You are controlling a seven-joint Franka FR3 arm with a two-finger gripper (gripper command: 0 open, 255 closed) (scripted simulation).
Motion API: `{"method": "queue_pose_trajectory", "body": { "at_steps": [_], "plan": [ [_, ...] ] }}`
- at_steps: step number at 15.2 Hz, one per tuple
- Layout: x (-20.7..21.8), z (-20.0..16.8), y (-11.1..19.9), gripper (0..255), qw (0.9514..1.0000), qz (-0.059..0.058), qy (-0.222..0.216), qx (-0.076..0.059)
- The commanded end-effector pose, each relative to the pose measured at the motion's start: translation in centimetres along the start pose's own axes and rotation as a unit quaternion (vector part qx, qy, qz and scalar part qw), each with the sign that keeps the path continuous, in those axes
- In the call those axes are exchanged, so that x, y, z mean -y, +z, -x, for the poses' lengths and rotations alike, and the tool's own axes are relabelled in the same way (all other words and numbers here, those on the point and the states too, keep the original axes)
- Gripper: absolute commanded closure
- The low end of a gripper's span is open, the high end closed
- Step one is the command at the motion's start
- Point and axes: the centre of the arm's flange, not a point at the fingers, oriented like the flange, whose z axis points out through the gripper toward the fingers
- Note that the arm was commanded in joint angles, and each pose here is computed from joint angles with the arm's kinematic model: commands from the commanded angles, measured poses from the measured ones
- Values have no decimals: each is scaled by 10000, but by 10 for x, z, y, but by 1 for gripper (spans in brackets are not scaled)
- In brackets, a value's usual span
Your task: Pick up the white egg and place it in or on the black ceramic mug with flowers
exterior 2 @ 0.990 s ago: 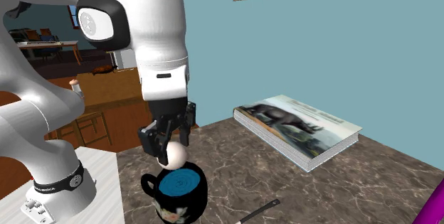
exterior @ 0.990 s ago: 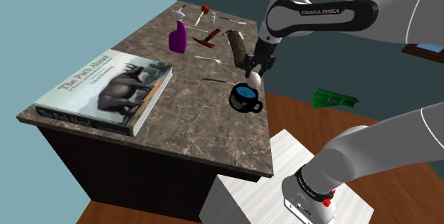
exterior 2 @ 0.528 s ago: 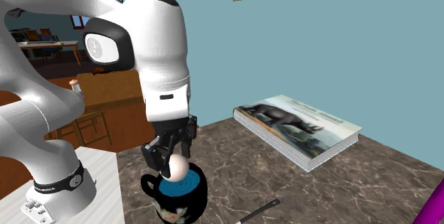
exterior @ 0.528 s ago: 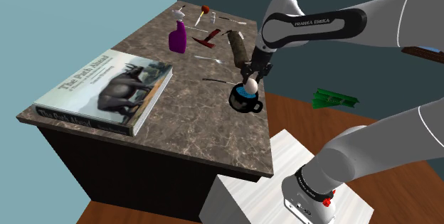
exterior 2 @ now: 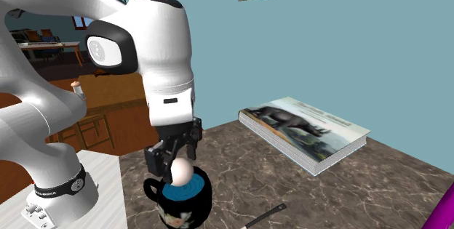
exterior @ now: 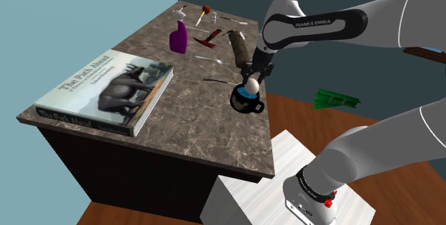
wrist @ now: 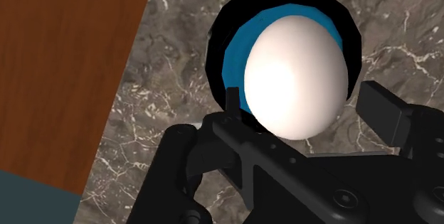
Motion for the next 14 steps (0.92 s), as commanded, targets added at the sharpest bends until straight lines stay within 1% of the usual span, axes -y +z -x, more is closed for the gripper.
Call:
{"method": "queue_pose_trajectory", "body": {
  "at_steps": [1,5,9,14],
  "plan": [
    [0,1,2,0,10000,4,-2,23],
    [0,0,1,0,10000,4,-2,23],
    [0,0,-49,0,10000,4,-2,23],
    [0,0,-49,0,10000,4,-2,23]
  ]
}}
